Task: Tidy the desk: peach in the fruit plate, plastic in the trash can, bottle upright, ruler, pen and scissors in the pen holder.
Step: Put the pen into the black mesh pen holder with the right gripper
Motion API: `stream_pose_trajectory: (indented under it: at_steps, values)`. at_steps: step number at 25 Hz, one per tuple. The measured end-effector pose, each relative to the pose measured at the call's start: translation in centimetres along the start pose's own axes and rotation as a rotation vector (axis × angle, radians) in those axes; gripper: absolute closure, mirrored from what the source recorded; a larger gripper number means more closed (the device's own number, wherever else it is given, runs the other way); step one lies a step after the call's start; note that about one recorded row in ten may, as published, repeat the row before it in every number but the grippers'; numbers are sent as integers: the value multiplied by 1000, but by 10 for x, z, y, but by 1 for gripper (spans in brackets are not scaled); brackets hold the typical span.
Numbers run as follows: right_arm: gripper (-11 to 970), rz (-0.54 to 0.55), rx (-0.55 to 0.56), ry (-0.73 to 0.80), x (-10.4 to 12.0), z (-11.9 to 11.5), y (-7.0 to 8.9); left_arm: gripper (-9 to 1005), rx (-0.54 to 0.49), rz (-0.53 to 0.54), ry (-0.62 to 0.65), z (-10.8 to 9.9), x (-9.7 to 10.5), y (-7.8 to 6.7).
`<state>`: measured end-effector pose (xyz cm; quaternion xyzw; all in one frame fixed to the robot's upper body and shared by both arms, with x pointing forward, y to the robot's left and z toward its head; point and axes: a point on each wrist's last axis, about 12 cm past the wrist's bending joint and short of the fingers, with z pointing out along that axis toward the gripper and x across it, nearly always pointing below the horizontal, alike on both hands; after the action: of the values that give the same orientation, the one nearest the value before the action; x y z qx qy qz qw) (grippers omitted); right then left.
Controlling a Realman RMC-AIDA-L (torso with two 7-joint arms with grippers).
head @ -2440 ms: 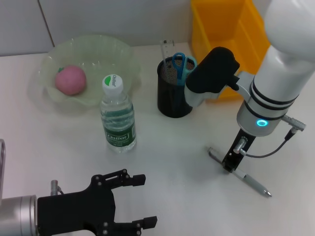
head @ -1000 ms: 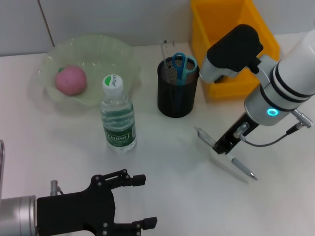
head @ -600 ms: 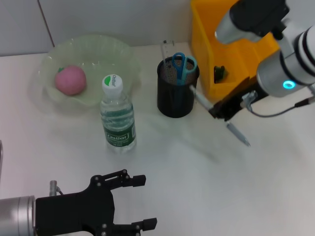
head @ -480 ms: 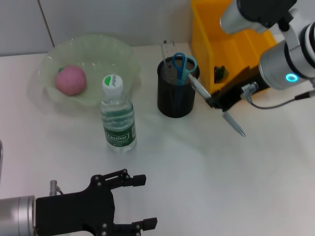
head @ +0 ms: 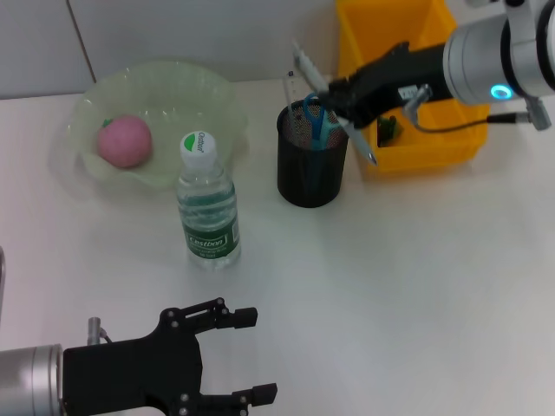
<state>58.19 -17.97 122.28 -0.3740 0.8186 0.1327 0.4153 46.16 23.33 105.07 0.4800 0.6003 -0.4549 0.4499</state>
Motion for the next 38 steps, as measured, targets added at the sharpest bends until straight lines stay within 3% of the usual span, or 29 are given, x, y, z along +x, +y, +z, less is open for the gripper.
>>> stream_pose_trajectory:
  at_steps: [11, 24, 38]
  values:
    - [834, -86, 69, -124, -7, 16, -1, 155, -2, -4, 2, 0, 1, 0]
    - [834, -101, -24, -282, 16, 45, 2, 156, -3, -7, 2, -1, 2, 0]
    - [834, -118, 35, -294, 31, 50, -6, 156, -6, -8, 4, -1, 1, 1]
